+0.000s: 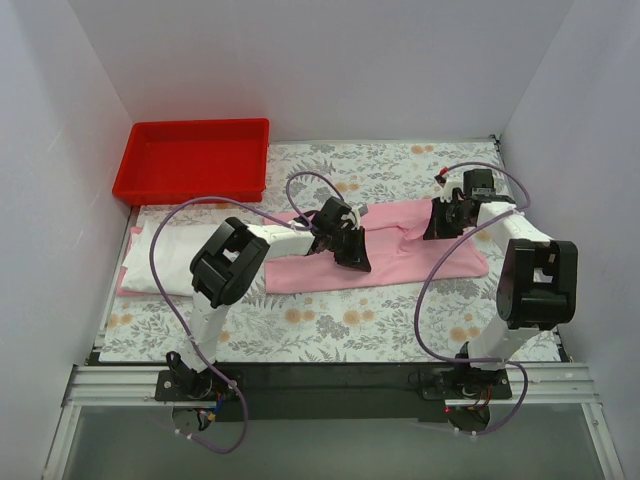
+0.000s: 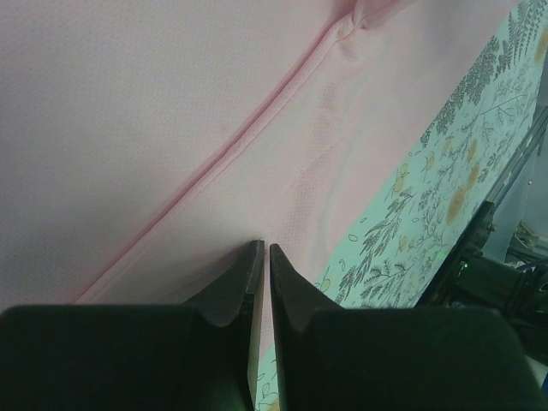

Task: Fold and stack the t-shirts
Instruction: Fold the tshirt

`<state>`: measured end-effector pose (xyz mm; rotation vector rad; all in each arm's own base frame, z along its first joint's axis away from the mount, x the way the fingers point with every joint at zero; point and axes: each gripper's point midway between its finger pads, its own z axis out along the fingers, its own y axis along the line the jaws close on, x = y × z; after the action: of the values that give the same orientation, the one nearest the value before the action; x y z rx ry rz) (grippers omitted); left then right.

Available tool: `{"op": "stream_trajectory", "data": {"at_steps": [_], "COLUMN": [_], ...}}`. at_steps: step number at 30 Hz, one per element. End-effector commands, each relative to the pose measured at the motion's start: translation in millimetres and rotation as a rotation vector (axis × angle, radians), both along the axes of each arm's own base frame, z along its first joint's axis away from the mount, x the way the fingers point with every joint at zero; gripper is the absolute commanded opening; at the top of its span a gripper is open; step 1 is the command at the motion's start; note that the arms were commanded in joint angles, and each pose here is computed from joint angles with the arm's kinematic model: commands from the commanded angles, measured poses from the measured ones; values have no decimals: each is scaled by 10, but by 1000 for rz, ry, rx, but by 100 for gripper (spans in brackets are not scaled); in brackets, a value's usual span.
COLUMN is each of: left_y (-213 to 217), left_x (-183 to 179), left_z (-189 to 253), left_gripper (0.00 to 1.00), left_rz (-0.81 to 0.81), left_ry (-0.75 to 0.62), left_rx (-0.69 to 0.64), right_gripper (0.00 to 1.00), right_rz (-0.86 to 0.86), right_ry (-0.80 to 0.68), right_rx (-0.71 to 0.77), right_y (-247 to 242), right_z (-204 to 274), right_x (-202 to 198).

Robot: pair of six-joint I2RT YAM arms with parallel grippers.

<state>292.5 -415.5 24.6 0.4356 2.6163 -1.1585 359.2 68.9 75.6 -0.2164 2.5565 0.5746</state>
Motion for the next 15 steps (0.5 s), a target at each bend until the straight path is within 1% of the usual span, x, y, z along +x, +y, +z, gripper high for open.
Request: {"op": "stream_trajectory", "data": {"at_steps": [1, 7, 15], "left_y": [5, -2, 5], "left_x": [7, 7, -6], "left_z": [132, 137, 129], "left_gripper": [6, 6, 6], "left_rz": [3, -2, -5], "left_ry": [-17, -18, -17], "left_rx": [-24, -28, -28], "right_gripper": [1, 1, 1], "right_rz": [-27, -32, -25], "right_ry": [3, -3, -60], "right_rx": [-24, 6, 58], "right_y": [-63, -19, 70], "right_z": [-84, -201, -32], "right_x": [106, 243, 446]}}
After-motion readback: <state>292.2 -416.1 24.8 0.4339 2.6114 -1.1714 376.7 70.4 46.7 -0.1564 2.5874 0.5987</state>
